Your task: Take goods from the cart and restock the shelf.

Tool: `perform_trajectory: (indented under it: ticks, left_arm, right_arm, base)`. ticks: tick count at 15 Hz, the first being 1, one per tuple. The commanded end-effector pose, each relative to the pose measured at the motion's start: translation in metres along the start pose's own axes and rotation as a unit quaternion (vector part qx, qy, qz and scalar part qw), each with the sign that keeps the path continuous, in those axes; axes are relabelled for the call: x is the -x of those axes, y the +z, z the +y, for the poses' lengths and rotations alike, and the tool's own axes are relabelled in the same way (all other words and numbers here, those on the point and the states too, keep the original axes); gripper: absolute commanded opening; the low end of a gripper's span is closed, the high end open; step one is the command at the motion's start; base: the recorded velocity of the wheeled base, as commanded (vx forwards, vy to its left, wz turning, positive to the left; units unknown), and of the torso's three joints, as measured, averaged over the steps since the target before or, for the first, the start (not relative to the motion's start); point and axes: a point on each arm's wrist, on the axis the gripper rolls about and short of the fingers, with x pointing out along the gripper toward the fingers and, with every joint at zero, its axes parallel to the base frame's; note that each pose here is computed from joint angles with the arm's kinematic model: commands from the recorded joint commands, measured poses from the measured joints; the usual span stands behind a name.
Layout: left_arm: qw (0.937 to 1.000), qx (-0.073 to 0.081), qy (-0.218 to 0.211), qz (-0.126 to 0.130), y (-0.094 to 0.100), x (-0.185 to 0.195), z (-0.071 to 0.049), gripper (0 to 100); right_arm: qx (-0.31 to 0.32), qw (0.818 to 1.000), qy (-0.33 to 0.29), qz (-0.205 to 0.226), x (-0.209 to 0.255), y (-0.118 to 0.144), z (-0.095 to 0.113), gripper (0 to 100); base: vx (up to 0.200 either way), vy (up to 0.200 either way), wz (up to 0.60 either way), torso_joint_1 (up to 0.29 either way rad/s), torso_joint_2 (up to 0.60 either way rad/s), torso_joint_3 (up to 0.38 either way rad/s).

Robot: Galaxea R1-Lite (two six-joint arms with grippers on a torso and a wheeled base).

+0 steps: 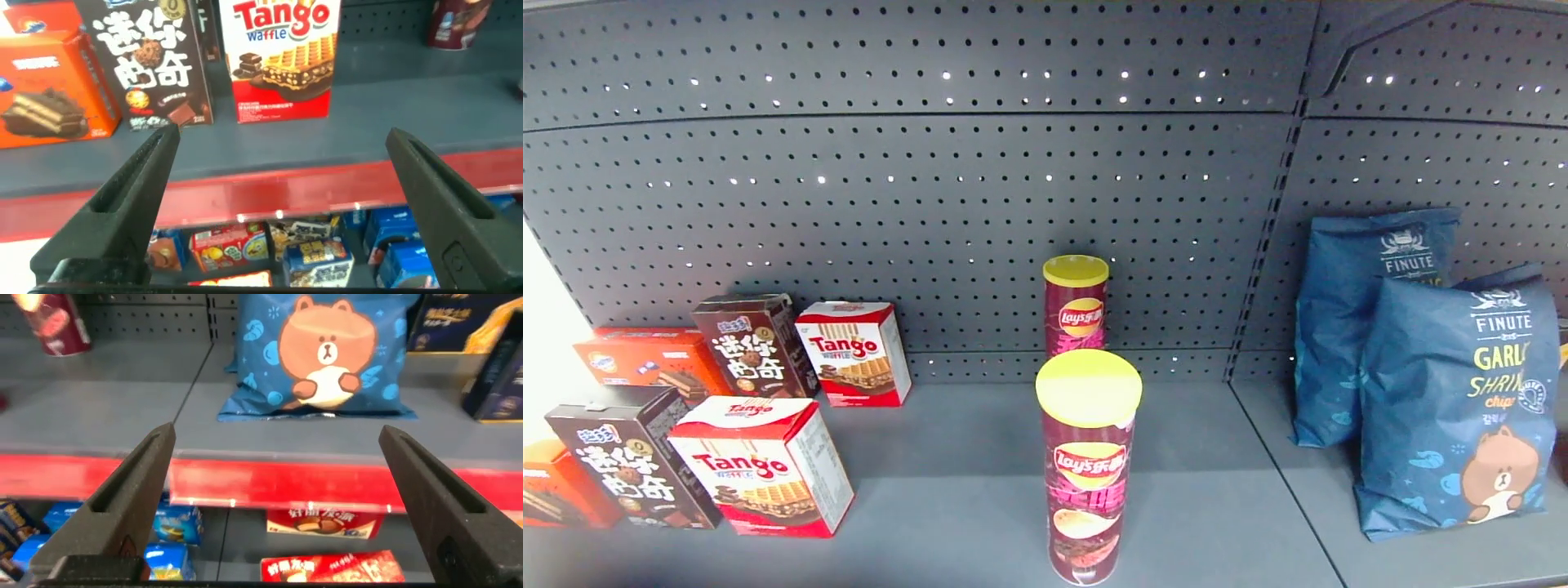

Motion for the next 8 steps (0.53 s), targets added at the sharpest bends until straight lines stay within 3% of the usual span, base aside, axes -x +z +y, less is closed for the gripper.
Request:
perform_trajectory:
  ticks: [1,8]
  left_arm:
    - [1.0000,0.000,0.000,0.000,-0.0001,0.0001,0.0000,100]
    - [1.0000,0.002,0.000,0.000,-0.0001,0.0001,0.0000,100]
  right_arm:
    - [0.000,1.000,0.001,0.000,0.0000,0.0000,0.0000,100]
    - [0.000,1.000,0.001,0.000,0.0000,0.0000,0.0000,100]
  base:
    - [0.000,0.000,0.00,0.000,0.00,0.000]
    - [0.000,0.000,0.00,0.000,0.00,0.000]
